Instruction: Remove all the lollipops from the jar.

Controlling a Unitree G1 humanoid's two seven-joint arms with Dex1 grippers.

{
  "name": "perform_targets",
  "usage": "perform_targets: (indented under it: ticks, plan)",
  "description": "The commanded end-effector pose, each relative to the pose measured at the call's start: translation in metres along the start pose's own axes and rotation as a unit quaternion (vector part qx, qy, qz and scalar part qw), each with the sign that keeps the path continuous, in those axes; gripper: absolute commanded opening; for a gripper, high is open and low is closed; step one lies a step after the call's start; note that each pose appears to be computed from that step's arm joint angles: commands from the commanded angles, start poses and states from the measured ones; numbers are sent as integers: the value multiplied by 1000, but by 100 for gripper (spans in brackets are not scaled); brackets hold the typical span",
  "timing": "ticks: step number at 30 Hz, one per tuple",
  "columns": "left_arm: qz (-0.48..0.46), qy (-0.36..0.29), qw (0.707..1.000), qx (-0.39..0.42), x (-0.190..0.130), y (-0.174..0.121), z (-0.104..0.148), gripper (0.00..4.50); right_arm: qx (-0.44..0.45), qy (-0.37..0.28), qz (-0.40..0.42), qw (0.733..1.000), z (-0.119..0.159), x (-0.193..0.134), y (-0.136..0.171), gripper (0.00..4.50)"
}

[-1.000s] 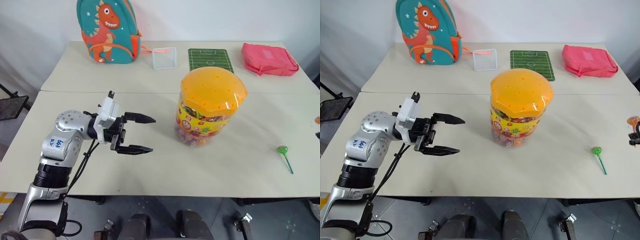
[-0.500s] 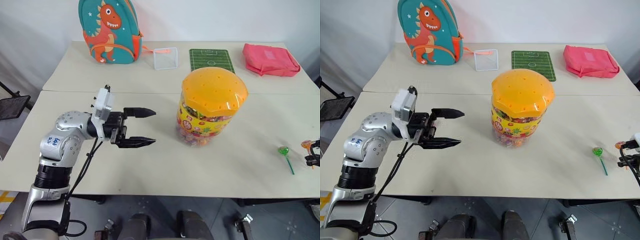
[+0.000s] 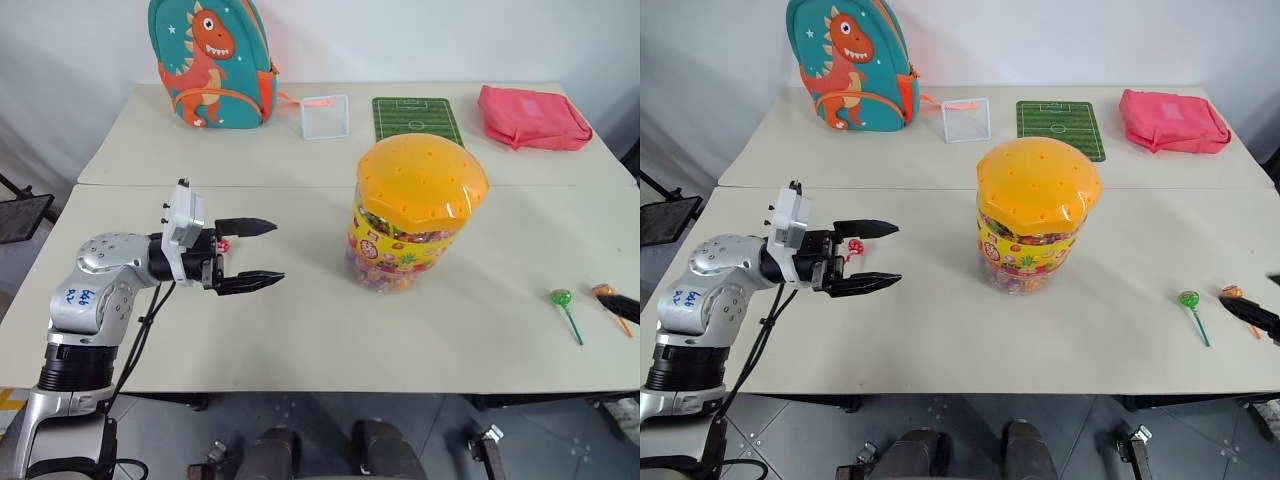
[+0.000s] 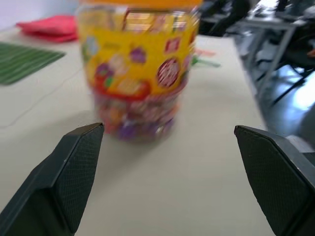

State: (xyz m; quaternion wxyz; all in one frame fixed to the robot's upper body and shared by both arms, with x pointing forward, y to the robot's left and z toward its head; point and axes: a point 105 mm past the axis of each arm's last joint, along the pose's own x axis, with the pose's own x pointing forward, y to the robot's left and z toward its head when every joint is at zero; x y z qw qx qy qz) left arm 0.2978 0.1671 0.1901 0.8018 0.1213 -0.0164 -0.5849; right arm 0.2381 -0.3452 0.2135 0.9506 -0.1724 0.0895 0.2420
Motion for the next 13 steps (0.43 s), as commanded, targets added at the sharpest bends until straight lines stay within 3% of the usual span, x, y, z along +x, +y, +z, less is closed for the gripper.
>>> perform_targets:
  ticks: [1,7,13]
  plan:
    - [35,23,999,24,-21,3,-8,450,-38,-62,66,995,24,9,32,448]
    - [54,64,996,28,-33,-30,-38,450,-156,-113,229,954,17,46,132,448]
    - [113,86,989,30,-50,-42,-54,450,-151,-121,199,961,-16,45,140,448]
